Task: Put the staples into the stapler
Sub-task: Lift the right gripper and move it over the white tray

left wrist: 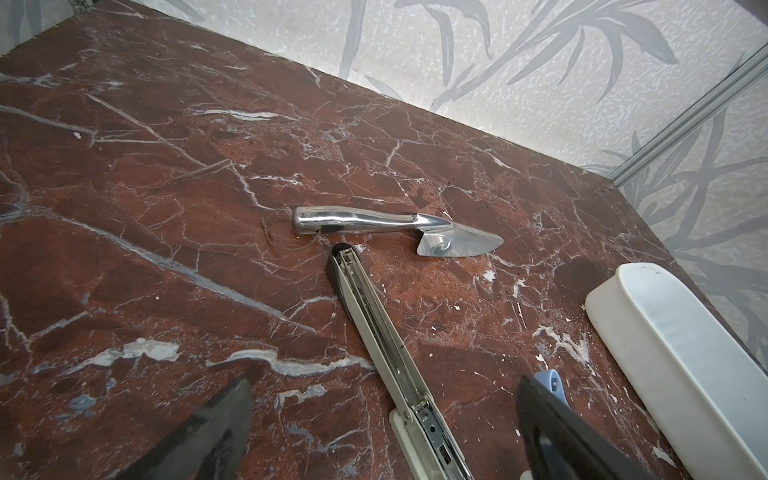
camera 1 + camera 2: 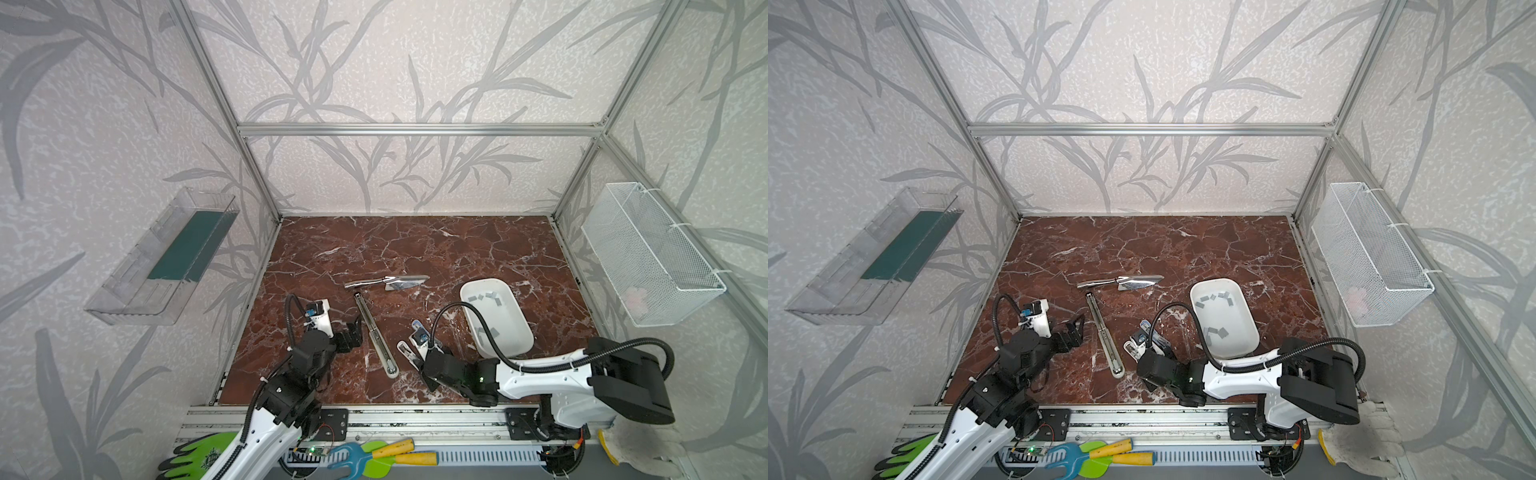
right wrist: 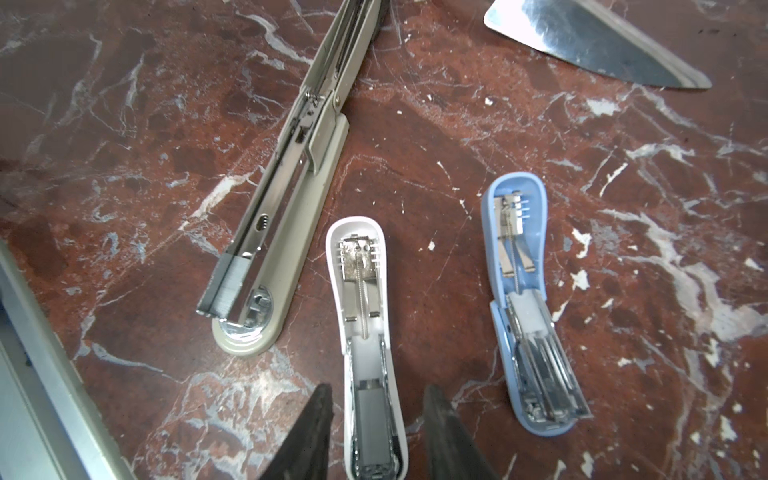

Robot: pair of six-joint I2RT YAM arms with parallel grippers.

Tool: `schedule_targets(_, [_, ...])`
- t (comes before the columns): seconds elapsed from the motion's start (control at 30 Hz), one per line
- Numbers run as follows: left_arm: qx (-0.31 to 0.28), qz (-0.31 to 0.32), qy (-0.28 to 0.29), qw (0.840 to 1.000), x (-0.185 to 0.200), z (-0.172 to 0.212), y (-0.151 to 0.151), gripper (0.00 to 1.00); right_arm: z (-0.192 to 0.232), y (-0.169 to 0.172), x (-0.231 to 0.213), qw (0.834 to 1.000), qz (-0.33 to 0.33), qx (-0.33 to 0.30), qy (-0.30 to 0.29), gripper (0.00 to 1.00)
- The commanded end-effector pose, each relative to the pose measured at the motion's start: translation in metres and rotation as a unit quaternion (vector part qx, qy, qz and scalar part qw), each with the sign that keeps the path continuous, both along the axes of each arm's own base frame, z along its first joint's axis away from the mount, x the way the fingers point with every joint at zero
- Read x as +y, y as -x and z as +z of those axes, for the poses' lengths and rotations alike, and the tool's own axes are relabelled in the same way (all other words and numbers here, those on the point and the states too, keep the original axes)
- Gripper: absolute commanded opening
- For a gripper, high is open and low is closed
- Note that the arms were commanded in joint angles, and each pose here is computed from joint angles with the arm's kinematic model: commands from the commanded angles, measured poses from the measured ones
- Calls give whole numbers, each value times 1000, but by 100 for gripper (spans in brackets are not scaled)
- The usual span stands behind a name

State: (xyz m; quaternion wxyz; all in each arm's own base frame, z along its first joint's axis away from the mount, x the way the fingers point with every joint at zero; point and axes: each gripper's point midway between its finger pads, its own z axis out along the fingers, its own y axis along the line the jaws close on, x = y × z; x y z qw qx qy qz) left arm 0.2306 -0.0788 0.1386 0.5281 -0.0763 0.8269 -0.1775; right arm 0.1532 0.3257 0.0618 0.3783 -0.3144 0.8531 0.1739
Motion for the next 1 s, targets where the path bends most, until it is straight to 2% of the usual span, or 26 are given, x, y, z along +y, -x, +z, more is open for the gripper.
schedule_targets(0.0, [-1,4,-3,1000,2,-2,-1,99,13,-8,4,1000,-7,-20,-2,39])
schedule_targets(0.13, [-3,5,-3,1000,2,-1,-1,99,6,-14,5,1000,-14,-18,13,34])
schedule_targets(0.37, [-3,3,-3,1000,1,-1,-2,99,0,-14,2,999,-13,-17,24,34])
schedule_targets(0.47, [-2,4,-4,1000,2,-1,-2,99,15,-20,-8,999,-29,-34,26,34])
schedule_targets(0.57, [-1,2,-5,1000,1,-2,-2,99,54,-37,-27,993,-70,-88,20,36])
schedule_targets(0.63, [0,2,-4,1000,0,-2,-2,99,80,-59,-59,983,-135,-124,31,36])
schedule_targets(0.7, [1,1,-4,1000,0,-3,-3,99,91,-80,-102,971,-208,-111,39,34])
schedule_targets(0.8, [1,-4,-4,1000,-3,-3,-3,99,90,-107,-183,935,-346,-71,31,33])
schedule_targets(0.87, [4,-2,-6,1000,-2,-4,-4,99,79,-114,-215,919,-392,-37,1,34])
schedule_targets(0.97, [6,-2,-6,1000,-3,-4,-4,99,66,-124,-238,905,-423,-7,-36,33])
